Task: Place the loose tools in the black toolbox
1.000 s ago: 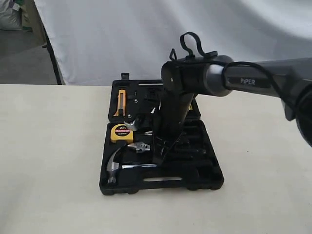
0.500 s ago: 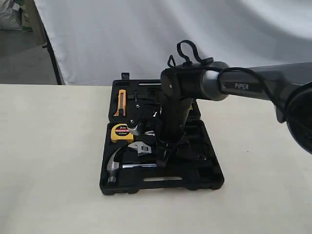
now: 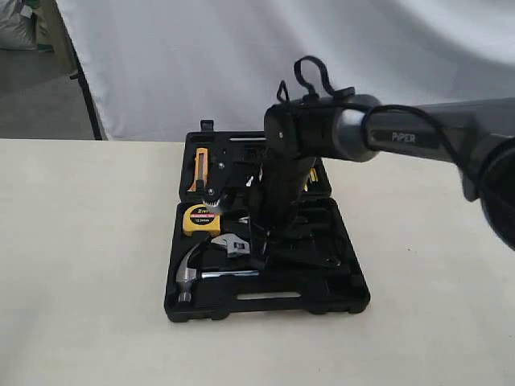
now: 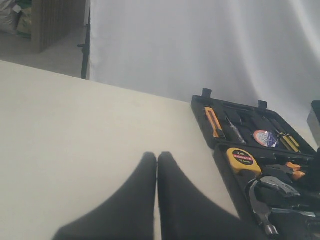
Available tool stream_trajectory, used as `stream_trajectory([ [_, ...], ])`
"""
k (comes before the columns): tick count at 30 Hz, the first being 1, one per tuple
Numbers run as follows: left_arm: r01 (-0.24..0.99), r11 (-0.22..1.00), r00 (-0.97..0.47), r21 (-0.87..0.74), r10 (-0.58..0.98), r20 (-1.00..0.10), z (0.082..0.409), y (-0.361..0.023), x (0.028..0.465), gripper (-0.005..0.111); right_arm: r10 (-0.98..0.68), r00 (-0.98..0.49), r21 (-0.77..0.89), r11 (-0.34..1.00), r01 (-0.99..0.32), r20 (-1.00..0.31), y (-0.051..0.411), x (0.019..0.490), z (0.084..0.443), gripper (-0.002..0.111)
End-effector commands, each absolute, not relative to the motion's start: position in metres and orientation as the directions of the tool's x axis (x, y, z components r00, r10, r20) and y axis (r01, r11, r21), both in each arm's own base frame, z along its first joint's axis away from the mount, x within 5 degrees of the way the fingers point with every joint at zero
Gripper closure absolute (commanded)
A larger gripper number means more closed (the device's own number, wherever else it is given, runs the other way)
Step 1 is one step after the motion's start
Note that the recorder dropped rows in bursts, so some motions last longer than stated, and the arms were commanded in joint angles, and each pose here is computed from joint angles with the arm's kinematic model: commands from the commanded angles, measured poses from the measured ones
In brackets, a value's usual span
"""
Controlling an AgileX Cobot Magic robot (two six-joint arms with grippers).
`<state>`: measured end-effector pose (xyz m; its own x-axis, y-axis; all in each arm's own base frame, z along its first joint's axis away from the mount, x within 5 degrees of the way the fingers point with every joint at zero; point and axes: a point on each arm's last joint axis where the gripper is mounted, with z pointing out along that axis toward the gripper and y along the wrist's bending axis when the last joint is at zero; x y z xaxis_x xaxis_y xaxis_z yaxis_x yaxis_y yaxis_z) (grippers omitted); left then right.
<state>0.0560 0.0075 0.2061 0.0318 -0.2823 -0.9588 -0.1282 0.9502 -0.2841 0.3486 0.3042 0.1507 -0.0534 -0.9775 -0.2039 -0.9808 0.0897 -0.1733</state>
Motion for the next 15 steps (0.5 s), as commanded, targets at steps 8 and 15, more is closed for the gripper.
stream_trajectory([
  [8, -0.149, 0.947, 0.051, -0.284, -0.28, -0.959, 0.208, 0.009, 0.055, 0.106, -0.985, -0.162, -0.161, 0.171, -0.972, -0.066, 0.295, 0.354, 0.111, 0.109],
  [15, -0.149, 0.947, 0.051, -0.284, -0.28, -0.959, 0.208, 0.009, 0.055, 0.106, -0.96, -0.198, -0.271, 0.248, -0.93, -0.198, 0.29, 0.353, 0.188, 0.109],
])
